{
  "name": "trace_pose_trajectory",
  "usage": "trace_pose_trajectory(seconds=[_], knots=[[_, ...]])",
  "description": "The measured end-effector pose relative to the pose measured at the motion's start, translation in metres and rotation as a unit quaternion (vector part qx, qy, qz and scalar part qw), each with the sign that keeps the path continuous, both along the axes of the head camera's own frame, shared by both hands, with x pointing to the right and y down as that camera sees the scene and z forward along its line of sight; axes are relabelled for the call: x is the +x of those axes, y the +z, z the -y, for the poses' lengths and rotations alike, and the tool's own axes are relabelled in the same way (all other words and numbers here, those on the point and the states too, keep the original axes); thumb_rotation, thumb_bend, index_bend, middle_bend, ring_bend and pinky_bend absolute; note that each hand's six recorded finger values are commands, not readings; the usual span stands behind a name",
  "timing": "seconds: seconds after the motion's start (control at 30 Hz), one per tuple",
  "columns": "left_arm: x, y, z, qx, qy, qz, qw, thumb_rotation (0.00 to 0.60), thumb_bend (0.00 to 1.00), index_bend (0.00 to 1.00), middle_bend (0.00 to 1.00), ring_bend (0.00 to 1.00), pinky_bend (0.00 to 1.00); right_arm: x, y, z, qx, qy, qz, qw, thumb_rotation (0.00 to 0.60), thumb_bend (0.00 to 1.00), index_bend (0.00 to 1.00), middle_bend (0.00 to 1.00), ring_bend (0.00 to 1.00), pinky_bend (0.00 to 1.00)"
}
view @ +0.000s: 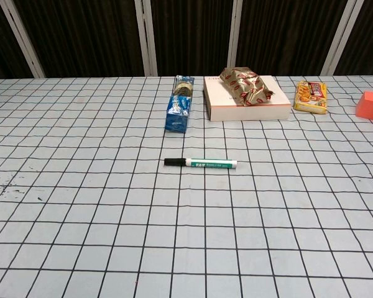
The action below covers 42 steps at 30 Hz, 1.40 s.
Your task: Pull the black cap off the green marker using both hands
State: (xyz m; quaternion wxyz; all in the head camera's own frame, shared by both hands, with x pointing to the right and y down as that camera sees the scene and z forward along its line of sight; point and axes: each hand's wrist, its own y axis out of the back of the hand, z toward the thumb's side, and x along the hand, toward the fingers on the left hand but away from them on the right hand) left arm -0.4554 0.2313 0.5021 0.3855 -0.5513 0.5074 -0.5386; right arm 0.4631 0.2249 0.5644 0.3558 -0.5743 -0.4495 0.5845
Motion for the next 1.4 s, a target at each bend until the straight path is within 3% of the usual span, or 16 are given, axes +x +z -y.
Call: trace_pose_trajectory(seconds=[0.83, 1.07, 1.4], knots=[[0.010, 0.002, 0.001, -0.001, 0.015, 0.011, 0.9998, 0.600, 0.25, 0.12, 0.02, 0.00, 0.00, -0.026, -0.002, 0.003, -0.005, -0.014, 0.013, 0.9998, 0.600, 0.19, 0.11, 0.07, 0.12, 0.07], [0.011, -0.001, 0.004, 0.005, 0.016, 0.011, 0.9998, 0.600, 0.25, 0.12, 0.01, 0.00, 0.00, -0.049, 0.003, 0.015, -0.005, -0.027, 0.025, 0.9993, 0.600, 0.19, 0.20, 0.07, 0.12, 0.07], [0.010, 0.007, 0.005, -0.007, 0.021, 0.019, 0.9996, 0.600, 0.25, 0.10, 0.01, 0.00, 0.00, -0.126, 0.025, 0.048, -0.041, -0.055, 0.052, 0.9962, 0.600, 0.19, 0.29, 0.07, 0.12, 0.07]])
